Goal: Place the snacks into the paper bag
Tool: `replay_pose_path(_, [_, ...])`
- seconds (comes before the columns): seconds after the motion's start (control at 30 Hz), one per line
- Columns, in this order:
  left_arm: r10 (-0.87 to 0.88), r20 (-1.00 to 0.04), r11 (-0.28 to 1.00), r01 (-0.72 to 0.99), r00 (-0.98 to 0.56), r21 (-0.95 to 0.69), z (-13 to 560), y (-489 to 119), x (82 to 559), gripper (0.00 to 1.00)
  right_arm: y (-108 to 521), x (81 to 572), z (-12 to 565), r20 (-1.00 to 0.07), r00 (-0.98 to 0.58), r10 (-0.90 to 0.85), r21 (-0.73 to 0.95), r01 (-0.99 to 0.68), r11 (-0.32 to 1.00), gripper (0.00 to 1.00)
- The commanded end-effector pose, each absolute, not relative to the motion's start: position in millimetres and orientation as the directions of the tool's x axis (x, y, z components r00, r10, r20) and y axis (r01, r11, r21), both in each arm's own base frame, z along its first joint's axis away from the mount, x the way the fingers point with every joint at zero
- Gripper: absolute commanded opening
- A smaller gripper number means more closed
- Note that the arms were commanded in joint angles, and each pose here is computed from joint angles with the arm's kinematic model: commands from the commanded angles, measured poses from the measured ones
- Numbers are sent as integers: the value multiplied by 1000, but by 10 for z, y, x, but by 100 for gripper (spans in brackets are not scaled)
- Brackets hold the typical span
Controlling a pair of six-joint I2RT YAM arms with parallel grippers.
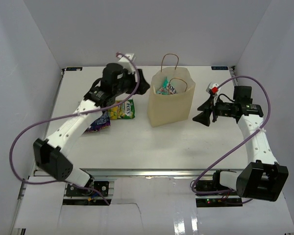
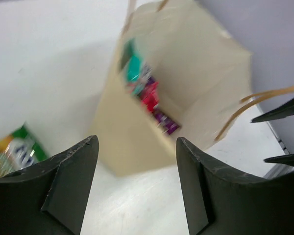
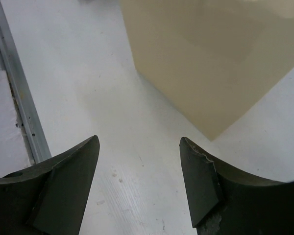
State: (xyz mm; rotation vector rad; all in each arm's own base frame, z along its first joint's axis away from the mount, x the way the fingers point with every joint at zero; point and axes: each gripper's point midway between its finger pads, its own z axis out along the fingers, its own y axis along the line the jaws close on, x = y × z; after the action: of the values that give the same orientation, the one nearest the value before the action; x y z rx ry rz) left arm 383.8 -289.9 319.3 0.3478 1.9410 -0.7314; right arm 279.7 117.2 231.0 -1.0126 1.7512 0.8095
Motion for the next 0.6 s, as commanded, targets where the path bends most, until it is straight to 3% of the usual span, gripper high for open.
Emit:
replay_pose_path(0.0, [-209, -843, 903, 232, -496, -360, 2848, -2021, 3710, 75, 1226, 2486, 2119, -920, -228, -318, 116, -935, 335, 73])
replay_pose_path(0.07, [-227, -815, 936, 111, -533, -333, 2527, -1700, 3631, 75, 1205, 2431, 2004, -908, -240, -344, 121, -934, 335, 73])
replay_pose_path(0.17, [-185, -795, 983, -97, -577, -158, 1989, -1042, 3540, 78, 1192, 2363, 1833, -895, -261, -362, 137, -933, 334, 73])
replay_pose_path(0.27, [-117, -791, 990, -136, -600, -43, 1762, -835, 3623, 79, 1202, 2361, 1772, -893, -275, -357, 156, -931, 329, 73])
replay_pose_path(0.33, [-80, -788, 984, -173, -611, 34, 1664, -753, 3779, 88, 1212, 2364, 1762, -893, -285, -349, 170, -930, 325, 73])
replay_pose_path(0.43, [-8, -768, 978, -165, -640, 128, 1540, -717, 3982, 90, 1224, 2373, 1743, -891, -298, -342, 188, -929, 319, 73])
replay_pose_path(0.57, [49, -669, 926, -218, -742, 309, 1148, -564, 4194, 91, 1212, 2363, 1722, -889, -294, -352, 180, -929, 323, 73])
